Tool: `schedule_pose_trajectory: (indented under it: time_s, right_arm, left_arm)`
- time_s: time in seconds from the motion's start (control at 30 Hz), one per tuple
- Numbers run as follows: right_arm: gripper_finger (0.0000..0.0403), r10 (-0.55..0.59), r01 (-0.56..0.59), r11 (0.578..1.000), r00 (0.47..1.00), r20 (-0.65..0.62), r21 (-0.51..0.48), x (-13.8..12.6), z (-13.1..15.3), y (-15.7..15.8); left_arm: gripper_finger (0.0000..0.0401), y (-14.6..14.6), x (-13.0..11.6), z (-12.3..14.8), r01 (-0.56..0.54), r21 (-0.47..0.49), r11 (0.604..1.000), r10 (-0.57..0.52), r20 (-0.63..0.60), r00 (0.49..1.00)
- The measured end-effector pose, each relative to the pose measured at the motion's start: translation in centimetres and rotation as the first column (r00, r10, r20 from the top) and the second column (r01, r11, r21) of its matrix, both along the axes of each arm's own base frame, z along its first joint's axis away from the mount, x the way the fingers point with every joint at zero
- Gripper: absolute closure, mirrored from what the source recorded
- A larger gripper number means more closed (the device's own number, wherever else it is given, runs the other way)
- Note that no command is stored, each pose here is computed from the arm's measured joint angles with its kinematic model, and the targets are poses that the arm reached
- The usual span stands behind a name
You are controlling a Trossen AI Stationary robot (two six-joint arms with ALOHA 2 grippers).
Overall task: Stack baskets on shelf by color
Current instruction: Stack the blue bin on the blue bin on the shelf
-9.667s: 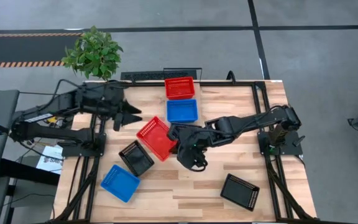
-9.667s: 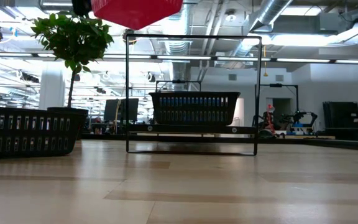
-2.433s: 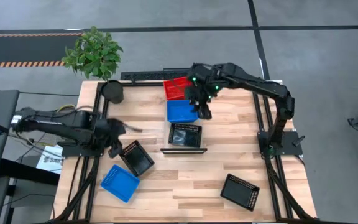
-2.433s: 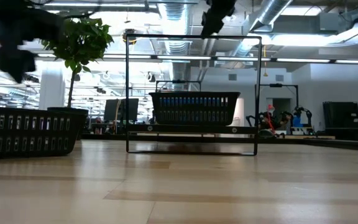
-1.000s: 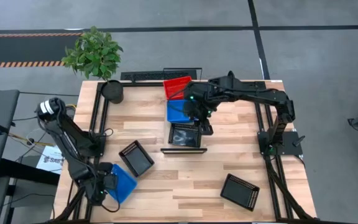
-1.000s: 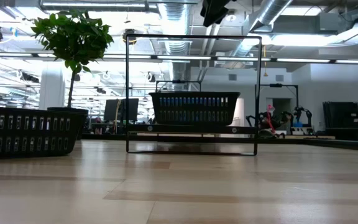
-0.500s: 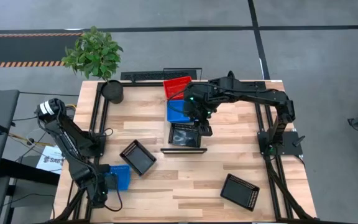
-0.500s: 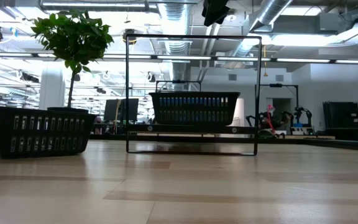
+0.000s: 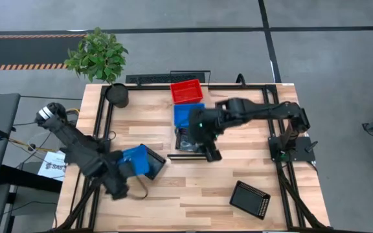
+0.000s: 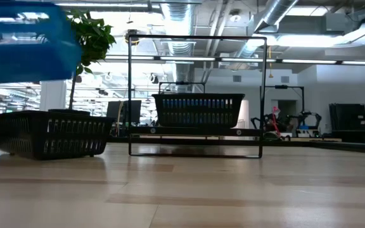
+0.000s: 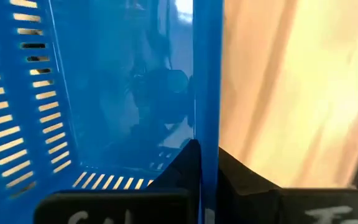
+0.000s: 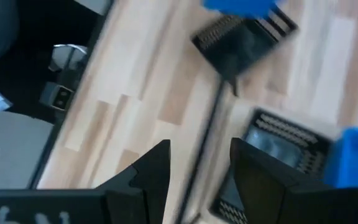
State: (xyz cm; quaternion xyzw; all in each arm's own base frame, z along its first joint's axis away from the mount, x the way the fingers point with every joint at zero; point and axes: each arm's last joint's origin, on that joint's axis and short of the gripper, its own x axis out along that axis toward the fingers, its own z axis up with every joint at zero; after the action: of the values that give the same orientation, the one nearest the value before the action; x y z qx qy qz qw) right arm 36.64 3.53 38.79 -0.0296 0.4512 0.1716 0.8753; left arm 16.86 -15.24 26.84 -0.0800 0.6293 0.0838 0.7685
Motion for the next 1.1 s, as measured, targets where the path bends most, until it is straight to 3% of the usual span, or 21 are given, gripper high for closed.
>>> schedule_pose_trajectory:
  time_s: [0.1,0.23,0.43,0.67,0.77,1.0,1.1]
  right_arm:
    - [0.0217,0.036,-0.033,0.997,0.998,0.049,-0.064,0.0,0.2,2.4]
    - [0.0217,0.075,-0.047,0.972,0.99,0.116,-0.229,-0.2,0.4,5.2]
    - [0.0217,0.068,-0.008,0.952,0.98,0.188,-0.307,0.1,0.0,7.1]
    - [0.0219,0.021,0.058,0.93,0.978,0.209,-0.363,0.8,-1.1,6.5]
    - [0.0225,-0.002,0.095,0.915,0.973,0.231,-0.391,1.0,-0.9,6.1]
    - [0.0237,0.115,0.038,0.879,0.95,0.289,-0.476,1.5,-0.4,6.1]
    - [0.0241,0.117,0.049,0.871,0.946,0.302,-0.49,1.8,-0.3,5.4]
  left_arm:
    - [0.0401,1.8,1.8,1.0,0.06,0.056,0.997,-0.063,0.042,0.997]
    - [0.0401,4.4,3.7,1.6,0.189,0.183,0.965,-0.203,0.057,0.978]
    - [0.0401,8.6,6.7,2.1,0.185,0.312,0.932,-0.236,0.137,0.962]
    - [0.0401,10.6,9.4,3.0,0.214,0.341,0.915,-0.325,0.31,0.894]
    - [0.0401,11.4,9.5,3.1,0.189,0.338,0.922,-0.299,0.311,0.902]
    - [0.0401,12.6,9.9,3.0,0.154,0.297,0.942,-0.254,0.335,0.908]
    - [0.0401,12.5,10.0,3.1,0.165,0.278,0.946,-0.26,0.351,0.9]
